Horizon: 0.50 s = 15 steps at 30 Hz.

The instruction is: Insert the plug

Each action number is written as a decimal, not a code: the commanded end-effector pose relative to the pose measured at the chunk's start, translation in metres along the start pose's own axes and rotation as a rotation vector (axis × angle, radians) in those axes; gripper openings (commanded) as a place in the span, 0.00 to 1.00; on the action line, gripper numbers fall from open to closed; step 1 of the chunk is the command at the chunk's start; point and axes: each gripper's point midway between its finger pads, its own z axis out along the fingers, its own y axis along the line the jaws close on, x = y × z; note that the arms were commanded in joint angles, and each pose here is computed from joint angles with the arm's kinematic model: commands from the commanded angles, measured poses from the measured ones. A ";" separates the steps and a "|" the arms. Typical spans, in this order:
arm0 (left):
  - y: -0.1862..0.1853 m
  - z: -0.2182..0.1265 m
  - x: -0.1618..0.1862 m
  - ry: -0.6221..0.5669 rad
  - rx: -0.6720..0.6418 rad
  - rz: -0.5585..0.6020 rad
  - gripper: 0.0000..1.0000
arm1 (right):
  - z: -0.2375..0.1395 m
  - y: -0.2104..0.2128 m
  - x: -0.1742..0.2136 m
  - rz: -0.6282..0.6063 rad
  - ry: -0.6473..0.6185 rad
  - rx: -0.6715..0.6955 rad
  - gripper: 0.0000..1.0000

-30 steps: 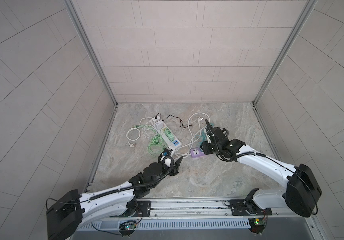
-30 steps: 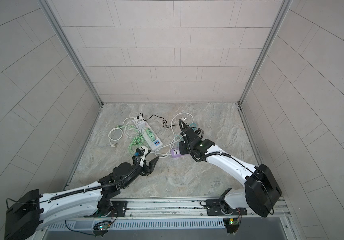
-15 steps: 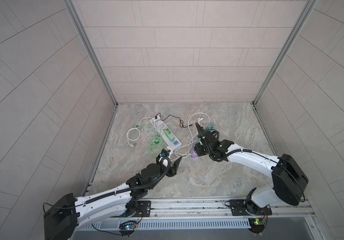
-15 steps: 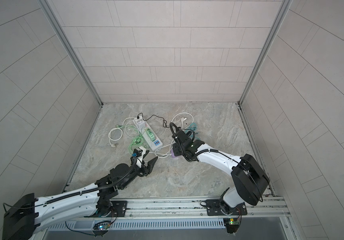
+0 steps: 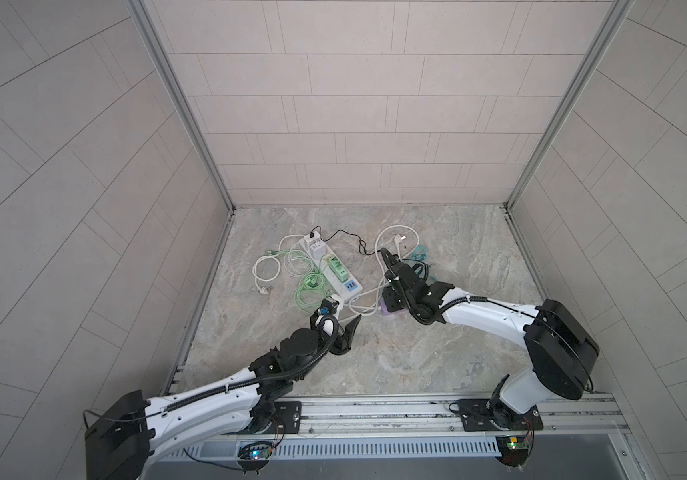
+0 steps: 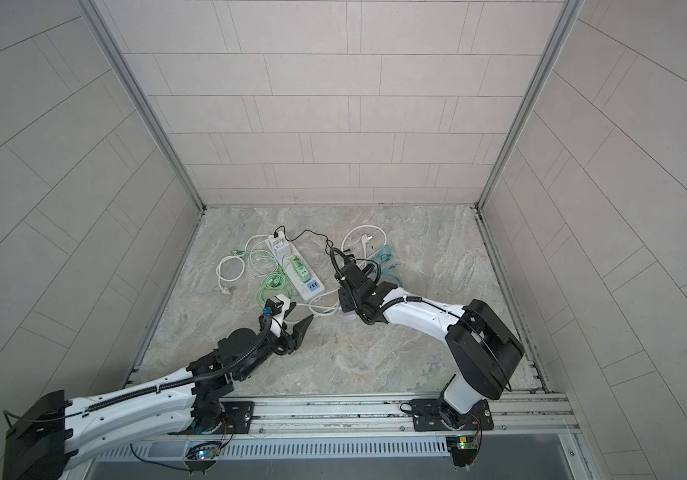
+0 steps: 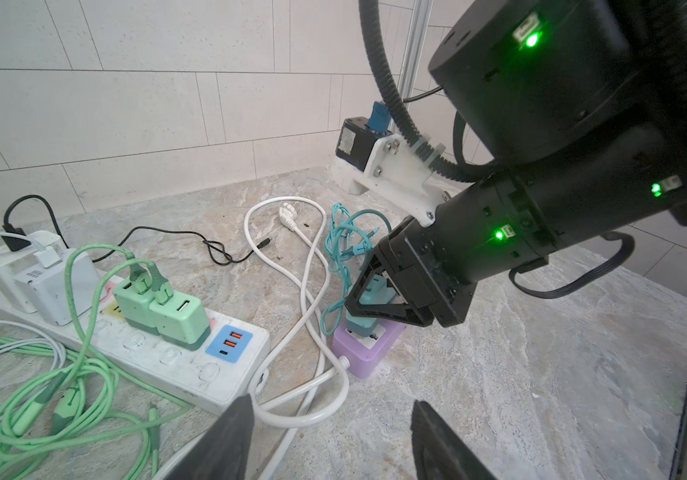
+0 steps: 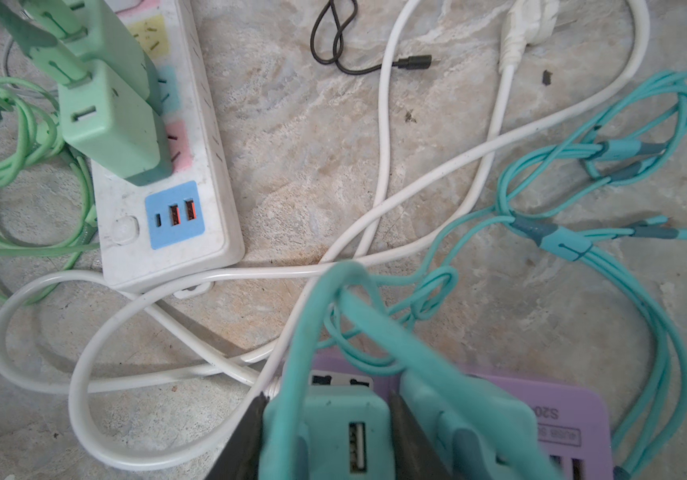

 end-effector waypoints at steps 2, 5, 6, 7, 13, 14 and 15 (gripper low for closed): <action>0.004 -0.003 -0.001 -0.010 -0.013 0.001 0.65 | 0.000 -0.001 -0.015 -0.017 -0.061 0.042 0.04; 0.005 -0.004 -0.001 -0.011 -0.016 0.002 0.65 | -0.001 -0.006 -0.015 -0.019 -0.076 0.068 0.04; 0.005 -0.005 0.000 -0.011 -0.018 0.002 0.65 | -0.002 -0.008 -0.017 -0.020 -0.087 0.083 0.04; 0.006 -0.005 0.000 -0.012 -0.019 0.003 0.65 | -0.003 -0.010 -0.018 -0.020 -0.097 0.094 0.04; 0.006 -0.005 0.000 -0.013 -0.021 0.000 0.65 | 0.005 -0.002 -0.015 -0.014 -0.080 0.065 0.04; 0.006 -0.005 -0.001 -0.014 -0.021 0.001 0.65 | 0.007 -0.002 -0.014 -0.013 -0.073 0.062 0.04; 0.006 -0.005 0.000 -0.012 -0.023 0.001 0.65 | 0.008 -0.001 -0.012 -0.007 -0.069 0.060 0.04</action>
